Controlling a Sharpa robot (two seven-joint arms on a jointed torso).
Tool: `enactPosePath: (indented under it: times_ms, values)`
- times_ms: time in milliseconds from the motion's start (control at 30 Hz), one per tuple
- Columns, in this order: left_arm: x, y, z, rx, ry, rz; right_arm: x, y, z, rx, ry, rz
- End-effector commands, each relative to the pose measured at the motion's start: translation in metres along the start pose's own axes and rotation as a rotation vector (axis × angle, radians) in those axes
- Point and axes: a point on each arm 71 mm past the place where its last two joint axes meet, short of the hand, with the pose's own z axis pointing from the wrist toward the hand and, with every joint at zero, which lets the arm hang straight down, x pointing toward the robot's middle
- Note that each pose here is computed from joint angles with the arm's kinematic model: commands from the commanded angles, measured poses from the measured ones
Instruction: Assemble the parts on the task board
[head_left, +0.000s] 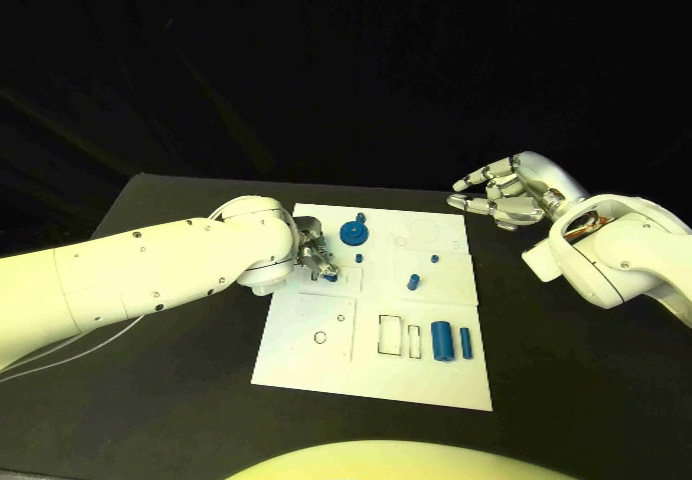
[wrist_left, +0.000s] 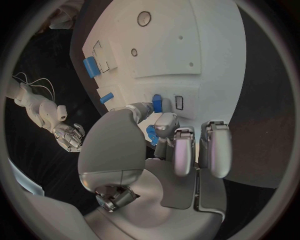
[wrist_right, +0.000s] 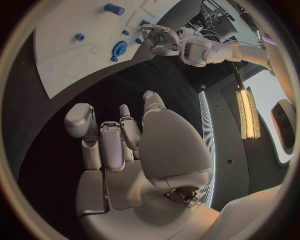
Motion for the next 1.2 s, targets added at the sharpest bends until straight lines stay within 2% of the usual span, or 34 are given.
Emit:
enactPosePath:
  times_ms: [33, 1200]
  values:
    - [0.0033, 0.0021, 0.0004, -0.034, 0.029, 0.008, 0.0015, 0.0006, -0.0001, -0.006, 0.014, -0.01]
    - [0.0017, 0.0042, 0.0029, -0.044, 0.028, 0.004, 0.001, 0.0004, -0.0004, -0.005, 0.011, -0.01]
